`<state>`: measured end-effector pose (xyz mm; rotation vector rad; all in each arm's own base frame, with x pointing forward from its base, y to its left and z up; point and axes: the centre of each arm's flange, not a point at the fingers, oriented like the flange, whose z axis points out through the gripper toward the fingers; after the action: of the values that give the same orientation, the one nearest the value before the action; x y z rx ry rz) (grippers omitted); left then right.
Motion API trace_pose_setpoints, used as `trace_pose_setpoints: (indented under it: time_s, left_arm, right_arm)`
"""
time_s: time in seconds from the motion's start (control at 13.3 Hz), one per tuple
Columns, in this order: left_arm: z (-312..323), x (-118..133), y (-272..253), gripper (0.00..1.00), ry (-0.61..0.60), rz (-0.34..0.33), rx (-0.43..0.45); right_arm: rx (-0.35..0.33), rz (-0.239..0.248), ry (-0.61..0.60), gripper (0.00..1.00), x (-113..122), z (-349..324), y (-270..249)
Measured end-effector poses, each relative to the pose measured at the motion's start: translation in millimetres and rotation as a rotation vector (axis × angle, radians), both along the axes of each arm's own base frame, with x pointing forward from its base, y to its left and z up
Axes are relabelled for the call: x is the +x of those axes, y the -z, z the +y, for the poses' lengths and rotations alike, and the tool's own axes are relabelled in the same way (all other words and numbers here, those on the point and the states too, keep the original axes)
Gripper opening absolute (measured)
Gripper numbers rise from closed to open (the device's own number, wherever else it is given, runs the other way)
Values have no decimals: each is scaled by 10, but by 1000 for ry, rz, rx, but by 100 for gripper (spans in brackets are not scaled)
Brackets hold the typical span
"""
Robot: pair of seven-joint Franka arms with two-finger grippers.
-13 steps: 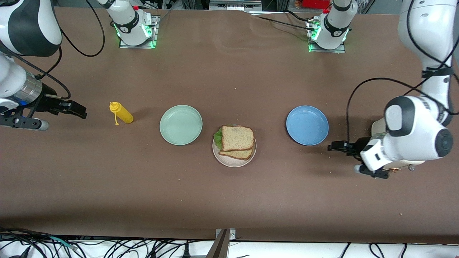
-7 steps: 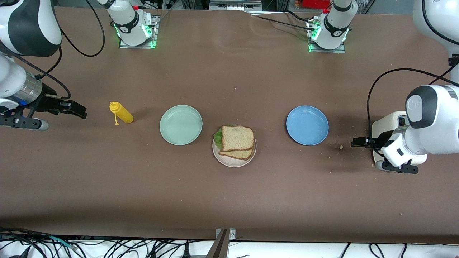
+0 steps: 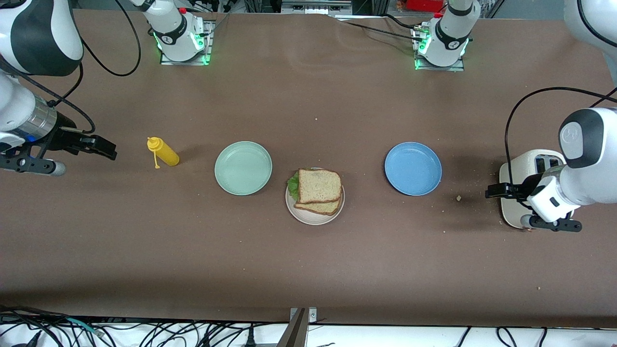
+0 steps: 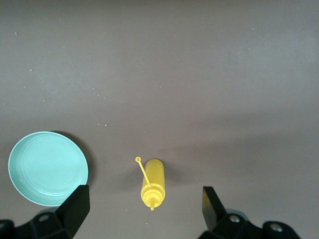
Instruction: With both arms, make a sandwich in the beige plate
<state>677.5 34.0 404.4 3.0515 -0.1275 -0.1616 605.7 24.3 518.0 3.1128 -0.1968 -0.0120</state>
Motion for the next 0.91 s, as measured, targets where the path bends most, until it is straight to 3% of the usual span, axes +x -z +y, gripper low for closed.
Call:
trace_pose_setpoints:
  time_s: [0.38, 0.68, 0.91]
  left_arm:
    - [52, -135, -491, 100, -58, -25, 23]
    - [45, -304, -765, 100, -42, 13, 131]
    - [-34, -397, -932, 100, -34, 23, 146]
  right_arm:
    - [0, 0, 0, 100, 0, 0, 0]
    - [0, 0, 0, 100, 1, 0, -1]
    - [0, -1, 0, 100, 1, 0, -1]
